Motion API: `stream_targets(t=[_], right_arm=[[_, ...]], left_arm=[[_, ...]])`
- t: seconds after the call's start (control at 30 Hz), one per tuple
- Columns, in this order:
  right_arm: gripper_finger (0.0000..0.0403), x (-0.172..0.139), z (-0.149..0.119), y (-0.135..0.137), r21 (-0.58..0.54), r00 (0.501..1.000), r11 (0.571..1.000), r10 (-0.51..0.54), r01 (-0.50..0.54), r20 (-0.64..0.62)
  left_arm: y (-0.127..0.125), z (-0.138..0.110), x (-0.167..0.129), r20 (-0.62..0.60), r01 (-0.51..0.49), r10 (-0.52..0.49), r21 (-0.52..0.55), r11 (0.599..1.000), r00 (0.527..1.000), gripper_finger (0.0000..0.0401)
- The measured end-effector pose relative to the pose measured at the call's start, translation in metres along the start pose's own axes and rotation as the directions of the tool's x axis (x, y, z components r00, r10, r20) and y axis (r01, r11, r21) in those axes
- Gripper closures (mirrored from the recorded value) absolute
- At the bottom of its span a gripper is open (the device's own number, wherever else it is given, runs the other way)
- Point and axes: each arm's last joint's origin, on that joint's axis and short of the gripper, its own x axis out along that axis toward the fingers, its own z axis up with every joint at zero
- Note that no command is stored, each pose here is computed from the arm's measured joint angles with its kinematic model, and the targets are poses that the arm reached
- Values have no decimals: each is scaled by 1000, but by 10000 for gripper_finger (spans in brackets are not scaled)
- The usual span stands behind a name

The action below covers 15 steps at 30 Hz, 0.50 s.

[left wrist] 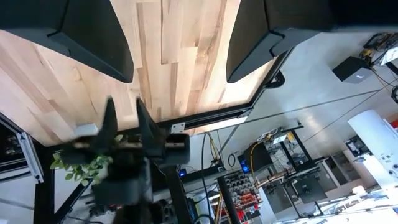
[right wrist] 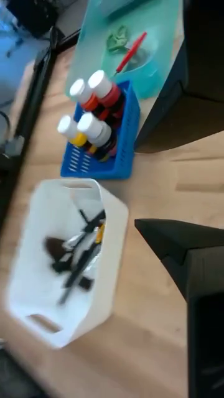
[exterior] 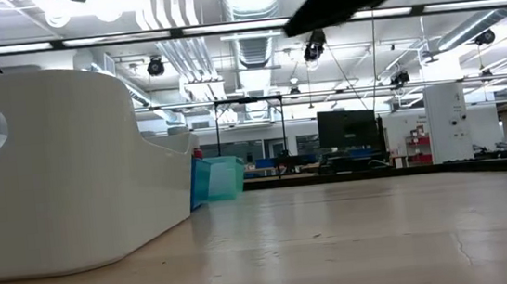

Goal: Pick & Place Paint Supplies
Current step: Return to Home Position

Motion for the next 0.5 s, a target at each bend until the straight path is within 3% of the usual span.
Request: stream_targets(t=[0.1,0.23,0.4,0.5], right_arm=[[238,-19,-25,-4,115,993,993,-3,-11,122],[296,-36,-59,-9,216,966,976,-21,-36,258],[382,-54,-88,-16,221,924,973,-19,-71,381],[390,-63,-99,-22,213,892,963,53,-165,449]], left_arm=[[0,0,0,1,0,0,-1,1000,1000,134],[0,0,0,3,-1,1,-5,1000,1000,134],[0,1,0,10,-2,2,-11,1000,1000,134],[0,1,0,11,-2,2,-12,1000,1000,134]])
